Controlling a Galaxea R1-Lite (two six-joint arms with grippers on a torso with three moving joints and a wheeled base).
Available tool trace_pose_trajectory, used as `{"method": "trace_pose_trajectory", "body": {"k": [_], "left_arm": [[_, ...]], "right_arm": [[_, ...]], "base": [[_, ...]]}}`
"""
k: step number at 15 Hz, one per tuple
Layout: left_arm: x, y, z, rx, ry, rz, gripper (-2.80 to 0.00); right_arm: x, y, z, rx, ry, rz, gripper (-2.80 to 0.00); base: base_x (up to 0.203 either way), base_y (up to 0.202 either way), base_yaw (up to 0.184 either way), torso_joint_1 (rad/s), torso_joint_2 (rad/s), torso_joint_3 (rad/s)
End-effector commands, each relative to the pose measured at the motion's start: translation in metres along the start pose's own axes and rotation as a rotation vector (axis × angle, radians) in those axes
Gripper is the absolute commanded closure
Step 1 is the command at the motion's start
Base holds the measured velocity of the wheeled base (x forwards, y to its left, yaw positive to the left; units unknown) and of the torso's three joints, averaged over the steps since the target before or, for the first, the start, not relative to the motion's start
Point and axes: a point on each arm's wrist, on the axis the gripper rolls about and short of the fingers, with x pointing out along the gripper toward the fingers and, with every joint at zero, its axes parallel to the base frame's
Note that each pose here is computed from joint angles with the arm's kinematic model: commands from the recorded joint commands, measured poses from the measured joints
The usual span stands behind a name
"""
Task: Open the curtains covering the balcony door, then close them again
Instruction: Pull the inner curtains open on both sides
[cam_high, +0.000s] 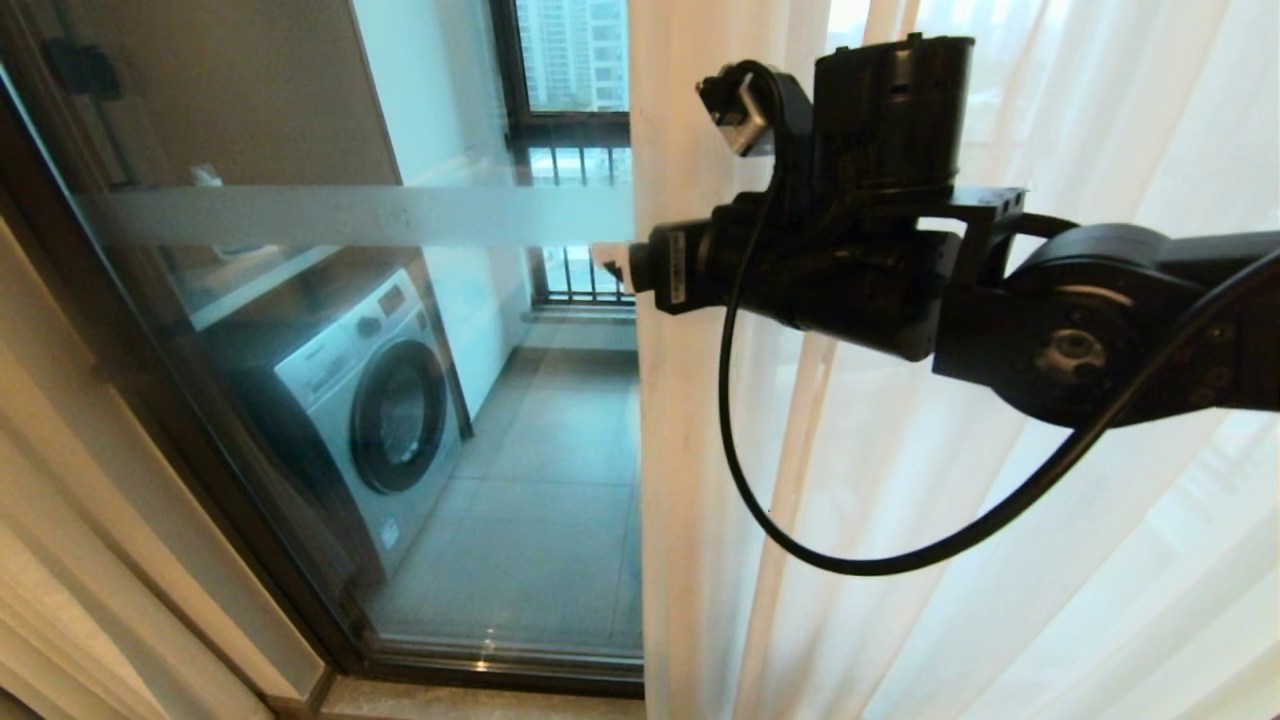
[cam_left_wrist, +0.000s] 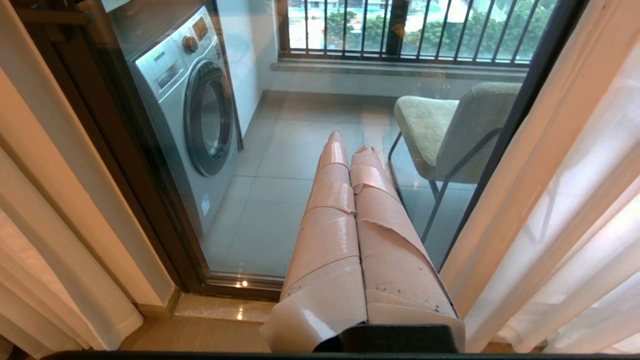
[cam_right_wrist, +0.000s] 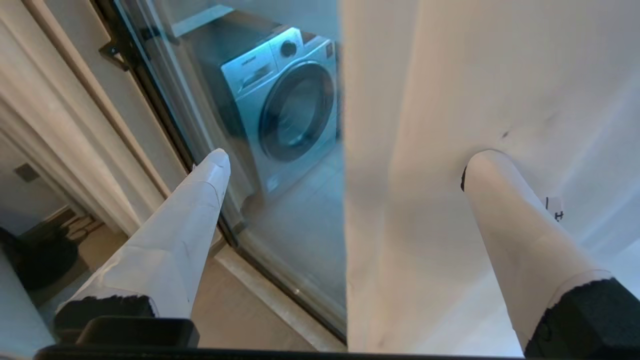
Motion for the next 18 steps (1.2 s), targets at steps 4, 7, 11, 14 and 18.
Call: {"method": "trace_pose_trajectory", "body": {"k": [4, 7, 11, 14, 18], "left_arm": [[0.0, 0.0, 0.0, -0.001, -0.001, 0.001, 0.0], [0.0, 0.0, 0.0, -0.001, -0.001, 0.001, 0.0], [0.0, 0.0, 0.0, -0.001, -0.001, 0.001, 0.0], [0.0, 0.0, 0.0, -0.001, -0.001, 0.001, 0.0], [0.0, 0.0, 0.0, -0.001, -0.001, 0.001, 0.0]], "right_arm": [[-0.002, 0.001, 0.015, -0.013, -0.051, -0.024, -2.8], [-0.01, -0.001, 0.022, -0.05, -0.07, -0.064, -2.8], [-0.022, -0.003, 0.025, -0.1, -0.066, -0.08, -2.8], [-0.009, -0.005, 0.018, -0.103, -0.053, -0.09, -2.8], [0.025, -0.007, 0.006, -0.096, -0.079, -0.105, -2.8]], "base": [[0.0, 0.0, 0.0, 0.0, 0.0, 0.0], [0.0, 0.0, 0.0, 0.0, 0.0, 0.0], [0.0, 0.0, 0.0, 0.0, 0.0, 0.0], [0.0, 0.0, 0.0, 0.0, 0.0, 0.0], [0.0, 0.0, 0.0, 0.0, 0.0, 0.0]]}}
